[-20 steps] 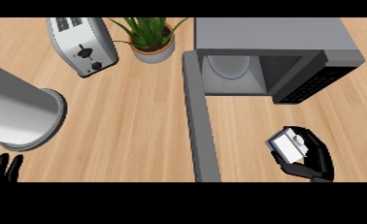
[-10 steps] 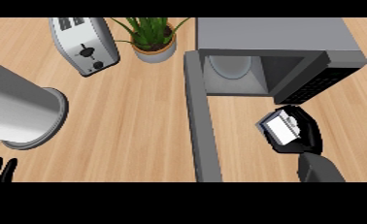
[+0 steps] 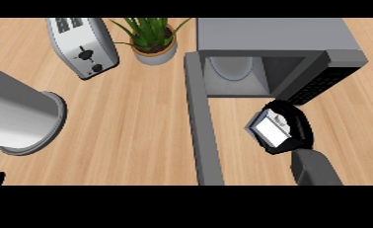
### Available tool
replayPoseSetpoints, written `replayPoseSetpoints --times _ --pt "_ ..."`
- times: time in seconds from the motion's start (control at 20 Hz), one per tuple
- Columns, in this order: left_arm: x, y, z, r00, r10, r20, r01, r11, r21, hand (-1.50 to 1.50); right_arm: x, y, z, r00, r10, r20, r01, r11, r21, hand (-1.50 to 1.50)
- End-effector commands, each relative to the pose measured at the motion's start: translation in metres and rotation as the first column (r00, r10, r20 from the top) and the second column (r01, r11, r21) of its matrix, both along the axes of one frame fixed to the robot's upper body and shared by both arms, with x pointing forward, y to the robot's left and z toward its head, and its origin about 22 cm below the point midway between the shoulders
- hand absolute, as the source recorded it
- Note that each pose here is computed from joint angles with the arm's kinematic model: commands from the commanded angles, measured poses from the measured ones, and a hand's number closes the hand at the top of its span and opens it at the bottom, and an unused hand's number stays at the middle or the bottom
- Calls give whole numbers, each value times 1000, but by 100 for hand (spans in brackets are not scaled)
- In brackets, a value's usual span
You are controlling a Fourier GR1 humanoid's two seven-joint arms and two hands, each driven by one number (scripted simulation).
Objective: Pick up the milk, place it into the microwave and close the microwave
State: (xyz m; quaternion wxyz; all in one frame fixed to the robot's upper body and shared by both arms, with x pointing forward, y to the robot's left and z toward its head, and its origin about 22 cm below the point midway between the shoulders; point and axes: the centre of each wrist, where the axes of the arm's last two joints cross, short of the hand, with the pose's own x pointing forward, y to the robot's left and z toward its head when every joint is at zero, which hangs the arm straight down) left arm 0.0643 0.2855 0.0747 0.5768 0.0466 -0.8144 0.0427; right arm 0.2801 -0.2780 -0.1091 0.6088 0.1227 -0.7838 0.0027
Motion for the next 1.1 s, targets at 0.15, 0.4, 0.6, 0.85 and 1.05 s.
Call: replayPoseSetpoints --times 0.15,0.4,0.6,0.85,1.05 --pt "-7 14 -2 1000 20 18 -19 1000 -7 -150 -28 14 39 994 103 38 -102 994 -26 150" --pt "-10 1 -14 1000 -6 1 6 1000 -18 -150 -54 43 73 998 69 8 -69 997 22 150" --pt "-11 6 -3 1000 7 2 -7 1000 -18 -150 -57 69 112 999 35 -17 -34 997 73 150" --pt "-16 24 -8 1000 9 3 -9 1000 -18 -150 -61 110 123 1000 3 24 -4 1000 29 150" --pt "-8 33 -13 999 30 12 -30 999 -25 -150 -44 133 142 999 -6 40 6 1000 -4 150"
